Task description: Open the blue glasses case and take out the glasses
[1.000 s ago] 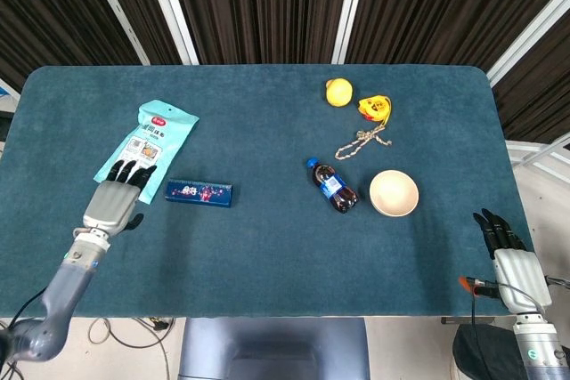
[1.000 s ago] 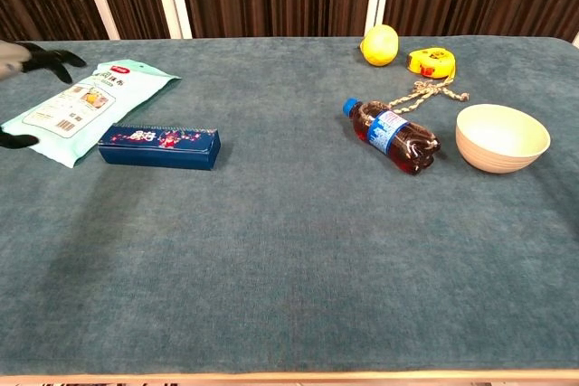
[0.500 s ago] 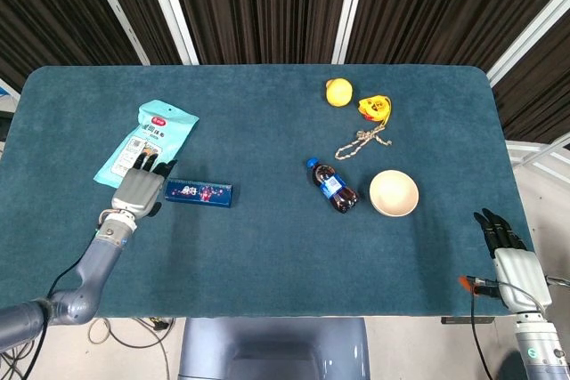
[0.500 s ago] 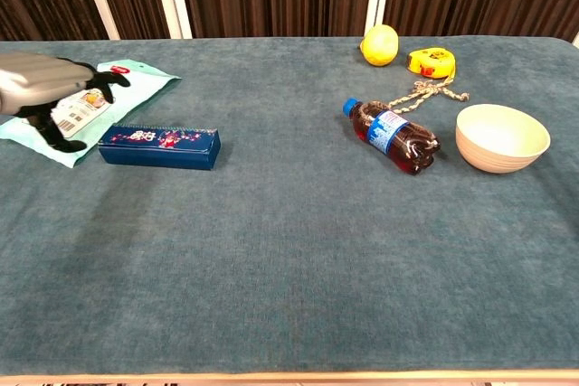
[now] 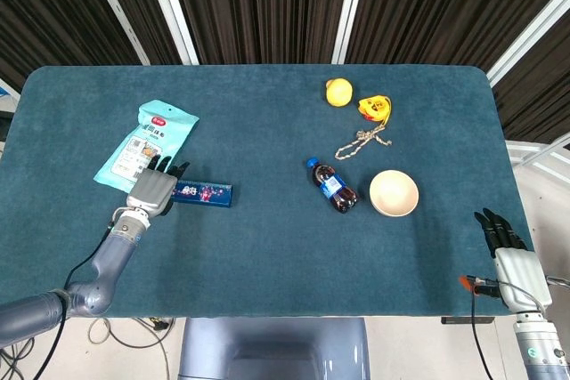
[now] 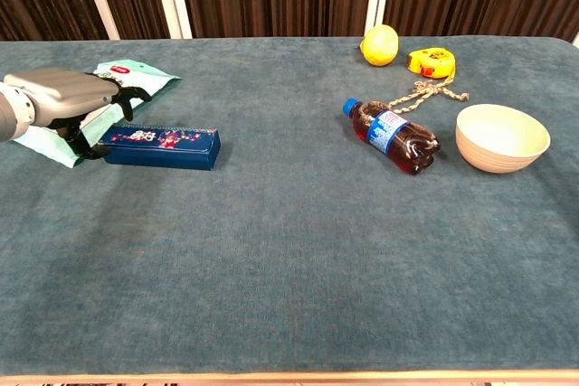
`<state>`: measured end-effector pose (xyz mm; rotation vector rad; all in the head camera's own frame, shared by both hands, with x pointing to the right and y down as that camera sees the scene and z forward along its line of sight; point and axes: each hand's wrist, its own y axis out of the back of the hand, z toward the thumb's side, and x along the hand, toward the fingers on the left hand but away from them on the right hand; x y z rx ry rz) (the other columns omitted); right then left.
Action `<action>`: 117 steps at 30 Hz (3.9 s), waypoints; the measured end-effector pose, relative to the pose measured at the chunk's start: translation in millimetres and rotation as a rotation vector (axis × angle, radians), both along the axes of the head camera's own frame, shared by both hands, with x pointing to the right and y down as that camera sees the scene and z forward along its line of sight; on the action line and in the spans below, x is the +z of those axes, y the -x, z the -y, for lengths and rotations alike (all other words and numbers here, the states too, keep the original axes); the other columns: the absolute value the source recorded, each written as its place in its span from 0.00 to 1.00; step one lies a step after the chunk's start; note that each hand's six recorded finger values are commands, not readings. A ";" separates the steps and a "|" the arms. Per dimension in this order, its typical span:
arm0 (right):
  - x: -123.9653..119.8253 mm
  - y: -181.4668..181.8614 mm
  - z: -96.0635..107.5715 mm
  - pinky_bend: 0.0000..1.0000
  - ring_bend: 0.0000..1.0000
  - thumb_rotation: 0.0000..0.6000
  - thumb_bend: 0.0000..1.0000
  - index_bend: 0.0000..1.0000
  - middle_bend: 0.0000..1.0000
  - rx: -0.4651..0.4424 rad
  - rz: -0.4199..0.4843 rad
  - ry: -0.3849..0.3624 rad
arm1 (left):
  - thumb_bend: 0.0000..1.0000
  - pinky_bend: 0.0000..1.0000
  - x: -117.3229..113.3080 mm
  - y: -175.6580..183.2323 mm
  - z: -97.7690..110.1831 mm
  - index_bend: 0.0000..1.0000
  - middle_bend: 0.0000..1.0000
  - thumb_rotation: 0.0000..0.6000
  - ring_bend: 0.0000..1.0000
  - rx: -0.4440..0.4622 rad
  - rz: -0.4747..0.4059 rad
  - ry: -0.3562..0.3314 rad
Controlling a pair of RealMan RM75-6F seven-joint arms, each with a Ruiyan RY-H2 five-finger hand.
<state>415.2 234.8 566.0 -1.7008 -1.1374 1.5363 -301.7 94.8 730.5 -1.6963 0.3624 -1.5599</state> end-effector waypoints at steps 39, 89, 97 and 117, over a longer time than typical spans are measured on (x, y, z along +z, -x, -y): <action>0.2 -0.5 0.6 0.21 0.00 1.00 0.17 0.00 0.00 0.003 -0.009 -0.002 | 0.62 0.07 4.3 -3.0 -2.8 0.05 0.27 1.00 0.00 -0.019 -0.014 0.033; -2.2 -1.0 0.0 0.21 0.00 1.00 0.17 0.00 0.00 0.005 -0.004 -0.004 | 0.54 0.87 -37.7 7.7 -2.6 0.19 0.92 1.00 0.79 -0.063 -0.017 -0.004; -2.0 -1.3 0.2 0.21 0.00 1.00 0.17 0.00 0.00 0.007 -0.004 -0.003 | 0.53 0.91 -26.2 18.0 -17.2 0.22 0.95 1.00 0.83 -0.049 0.060 0.086; -2.2 -0.9 -0.3 0.21 0.00 1.00 0.17 0.00 0.00 0.008 -0.003 -0.003 | 0.53 0.92 -22.4 15.4 -33.9 0.34 0.97 1.00 0.84 -0.016 0.093 0.147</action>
